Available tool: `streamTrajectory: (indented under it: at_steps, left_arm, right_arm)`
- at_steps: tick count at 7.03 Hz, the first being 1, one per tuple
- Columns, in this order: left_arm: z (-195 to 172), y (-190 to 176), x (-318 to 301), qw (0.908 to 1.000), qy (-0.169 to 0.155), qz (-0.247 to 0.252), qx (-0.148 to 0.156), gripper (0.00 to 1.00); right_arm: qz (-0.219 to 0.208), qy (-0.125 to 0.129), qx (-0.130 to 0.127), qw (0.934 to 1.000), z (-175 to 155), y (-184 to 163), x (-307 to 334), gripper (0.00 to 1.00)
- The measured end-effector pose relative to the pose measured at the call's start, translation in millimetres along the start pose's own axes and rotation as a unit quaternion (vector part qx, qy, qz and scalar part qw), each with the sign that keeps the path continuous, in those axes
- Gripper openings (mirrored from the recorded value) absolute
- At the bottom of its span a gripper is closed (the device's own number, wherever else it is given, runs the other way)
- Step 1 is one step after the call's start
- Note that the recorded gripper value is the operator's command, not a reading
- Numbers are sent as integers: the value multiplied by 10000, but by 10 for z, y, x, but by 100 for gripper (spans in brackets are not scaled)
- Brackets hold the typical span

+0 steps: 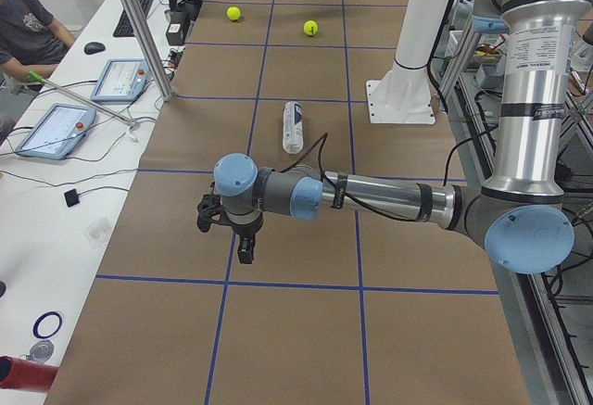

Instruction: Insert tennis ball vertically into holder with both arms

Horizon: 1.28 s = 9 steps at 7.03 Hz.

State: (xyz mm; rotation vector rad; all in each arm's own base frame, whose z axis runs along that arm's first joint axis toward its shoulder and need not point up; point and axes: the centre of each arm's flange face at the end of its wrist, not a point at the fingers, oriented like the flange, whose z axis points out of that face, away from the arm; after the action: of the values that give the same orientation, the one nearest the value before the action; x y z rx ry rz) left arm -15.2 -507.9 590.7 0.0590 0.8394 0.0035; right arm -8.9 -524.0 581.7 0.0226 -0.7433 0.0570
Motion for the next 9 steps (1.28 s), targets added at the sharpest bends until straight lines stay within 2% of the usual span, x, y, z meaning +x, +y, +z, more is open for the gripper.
streamTrajectory:
  at_steps: [1, 2, 3, 4, 6, 9]
  left_arm:
    - [-49, -27, 79, 9998, 28, 138, 129, 100]
    - [-110, -63, 186, 9989, 64, 346, 297, 95]
    - [-140, -108, 371, 9962, 126, 707, 502, 98]
    - [-95, -137, 658, 9892, 238, 1255, 723, 98]
    - [29, -186, 1442, 9660, 537, 2332, 978, 100]
    - [202, -313, 3126, 9205, 1138, 3605, 986, 99]
  right_arm:
    - [9, -1, -10, 10000, 10, 5, 10, 100]
    - [15, -3, -18, 10000, 18, 10, 17, 100]
    - [17, -4, -21, 10000, 21, 11, 20, 100]
    - [22, -2, -24, 10000, 26, 12, 24, 100]
    - [28, 1, -29, 10000, 31, 13, 29, 100]
    - [33, 2, -30, 10000, 28, 9, 26, 100]
